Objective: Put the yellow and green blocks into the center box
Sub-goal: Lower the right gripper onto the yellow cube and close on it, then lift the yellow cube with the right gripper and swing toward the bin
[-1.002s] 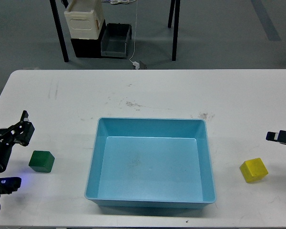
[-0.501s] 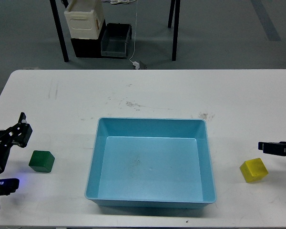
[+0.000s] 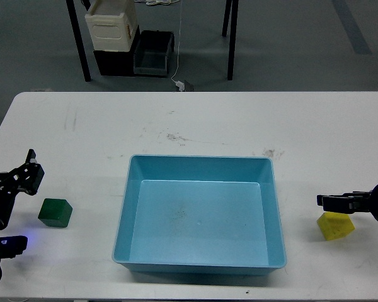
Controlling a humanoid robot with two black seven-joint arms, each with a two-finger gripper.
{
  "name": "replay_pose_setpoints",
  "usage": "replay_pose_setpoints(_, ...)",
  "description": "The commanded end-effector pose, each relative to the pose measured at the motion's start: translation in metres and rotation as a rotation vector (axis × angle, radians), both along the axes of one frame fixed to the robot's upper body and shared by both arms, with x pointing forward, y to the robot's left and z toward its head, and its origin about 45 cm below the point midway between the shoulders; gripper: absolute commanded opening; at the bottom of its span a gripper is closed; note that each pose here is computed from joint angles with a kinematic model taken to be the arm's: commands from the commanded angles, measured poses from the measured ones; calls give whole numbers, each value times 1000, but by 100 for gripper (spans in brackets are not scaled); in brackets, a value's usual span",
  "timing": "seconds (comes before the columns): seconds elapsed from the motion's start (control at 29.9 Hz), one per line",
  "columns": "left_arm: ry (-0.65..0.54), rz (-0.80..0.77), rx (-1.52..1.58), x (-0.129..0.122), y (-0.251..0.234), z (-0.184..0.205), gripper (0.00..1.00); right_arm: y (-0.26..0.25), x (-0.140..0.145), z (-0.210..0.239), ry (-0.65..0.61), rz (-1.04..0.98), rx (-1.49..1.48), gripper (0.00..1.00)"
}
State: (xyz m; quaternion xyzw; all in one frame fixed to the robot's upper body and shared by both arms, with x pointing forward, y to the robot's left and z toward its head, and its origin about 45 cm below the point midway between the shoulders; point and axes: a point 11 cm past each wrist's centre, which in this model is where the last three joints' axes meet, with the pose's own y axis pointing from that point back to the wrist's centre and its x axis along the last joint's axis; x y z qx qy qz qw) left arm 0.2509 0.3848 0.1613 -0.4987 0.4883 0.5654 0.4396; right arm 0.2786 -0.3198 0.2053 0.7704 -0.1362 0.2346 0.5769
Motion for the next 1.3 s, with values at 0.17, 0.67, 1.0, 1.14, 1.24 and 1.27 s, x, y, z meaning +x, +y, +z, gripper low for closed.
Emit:
replay_pose_setpoints(0.17, 1, 0, -2, 0, 0, -1, 100, -3, -13, -18, 28, 50, -74, 98)
replay_pose_setpoints(0.67, 10, 10, 6, -1, 4, -3, 100, -3, -22, -31, 53, 75, -102, 98)
replay_pose_setpoints(1.0, 15, 17, 13, -2, 6, -5, 100, 3, -24, -36, 64, 84, -90, 84)
replay_pose_setpoints(1.14, 16, 18, 15, -2, 7, -6, 100, 2, -28, -39, 77, 86, -93, 74)
replay_pose_setpoints(1.24, 18, 19, 15, -3, 7, -6, 100, 3, -32, -43, 93, 93, -93, 63)
replay_pose_setpoints(1.27, 19, 19, 13, -3, 7, -7, 100, 3, -32, -43, 95, 95, -92, 58)
